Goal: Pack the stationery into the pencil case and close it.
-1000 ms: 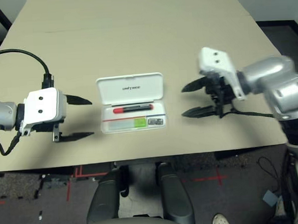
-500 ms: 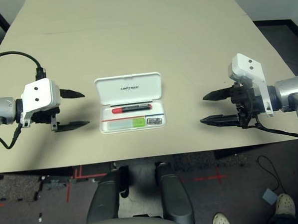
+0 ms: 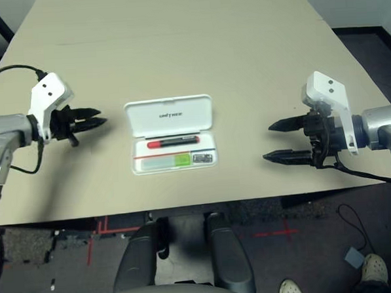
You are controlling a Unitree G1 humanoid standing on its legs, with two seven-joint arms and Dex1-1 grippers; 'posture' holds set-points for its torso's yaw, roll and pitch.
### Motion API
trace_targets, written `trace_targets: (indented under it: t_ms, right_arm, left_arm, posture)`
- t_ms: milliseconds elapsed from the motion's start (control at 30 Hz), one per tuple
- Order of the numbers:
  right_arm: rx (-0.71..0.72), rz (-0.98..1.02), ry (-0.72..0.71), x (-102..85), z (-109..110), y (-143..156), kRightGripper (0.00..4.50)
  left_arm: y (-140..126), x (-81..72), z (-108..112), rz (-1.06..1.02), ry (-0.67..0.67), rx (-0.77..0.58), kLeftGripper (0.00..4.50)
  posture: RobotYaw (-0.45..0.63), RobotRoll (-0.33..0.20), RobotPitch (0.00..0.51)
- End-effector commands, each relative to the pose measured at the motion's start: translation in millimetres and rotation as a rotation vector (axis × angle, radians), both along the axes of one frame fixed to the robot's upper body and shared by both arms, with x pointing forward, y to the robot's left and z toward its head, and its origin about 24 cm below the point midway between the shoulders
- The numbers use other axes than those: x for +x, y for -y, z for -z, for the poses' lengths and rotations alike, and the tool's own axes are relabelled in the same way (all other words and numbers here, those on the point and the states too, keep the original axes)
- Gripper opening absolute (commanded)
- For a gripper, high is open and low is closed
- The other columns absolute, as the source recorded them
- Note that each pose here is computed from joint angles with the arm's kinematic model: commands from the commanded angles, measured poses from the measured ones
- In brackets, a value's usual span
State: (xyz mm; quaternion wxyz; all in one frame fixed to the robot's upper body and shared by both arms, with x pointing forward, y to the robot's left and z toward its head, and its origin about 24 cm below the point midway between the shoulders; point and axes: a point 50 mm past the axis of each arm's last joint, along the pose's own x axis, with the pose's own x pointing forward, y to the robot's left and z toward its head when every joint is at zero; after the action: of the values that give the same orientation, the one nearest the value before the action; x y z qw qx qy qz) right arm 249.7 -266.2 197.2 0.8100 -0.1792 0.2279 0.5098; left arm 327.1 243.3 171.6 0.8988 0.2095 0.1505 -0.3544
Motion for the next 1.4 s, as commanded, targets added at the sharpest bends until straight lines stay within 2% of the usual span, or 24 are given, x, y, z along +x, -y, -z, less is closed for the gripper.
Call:
trace_targets:
  t_ms: [33,167,333,733,867,1267,1400]
  right_arm:
    - [-0.003,-0.011,0.003,-2.1,-2,-2,4.50]
    - [-0.011,-0.018,0.009,-2.2,-4,-3,4.50]
    - [-0.012,-0.026,0.014,-2.7,-6,-5,4.50]
    - [-0.022,-0.033,0.008,-0.6,-4,-7,4.50]
    - [-0.025,-0.038,0.004,0.9,-3,-7,4.50]
    - [-0.040,-0.046,-0.009,3.9,1,-8,4.50]
    - [-0.047,-0.049,-0.010,5.4,2,-8,4.50]
  left_arm:
    - [7,8.4,6,-0.011,-0.017,-0.021,0.01]
    - [19,15.7,11,0.001,-0.021,-0.047,0.01]
    - [34,17.8,9,0.048,-0.019,-0.094,0.01]
    - [57,11.6,4,0.143,-0.023,-0.162,0.01]
    - [63,6.3,1,0.182,-0.028,-0.174,0.01]
    - [79,-27.2,1,0.375,-0.078,-0.157,0.01]
    - [85,-34.1,3,0.417,-0.089,-0.141,0.01]
  posture:
    - [-0.06,0.000,0.198]
    - [-0.06,0.000,0.198]
    - [-0.07,0.000,0.200]
    - [-0.06,0.000,0.203]
    - [-0.06,0.000,0.204]
    - [-0.04,0.000,0.210]
    - [-0.03,0.000,0.209]
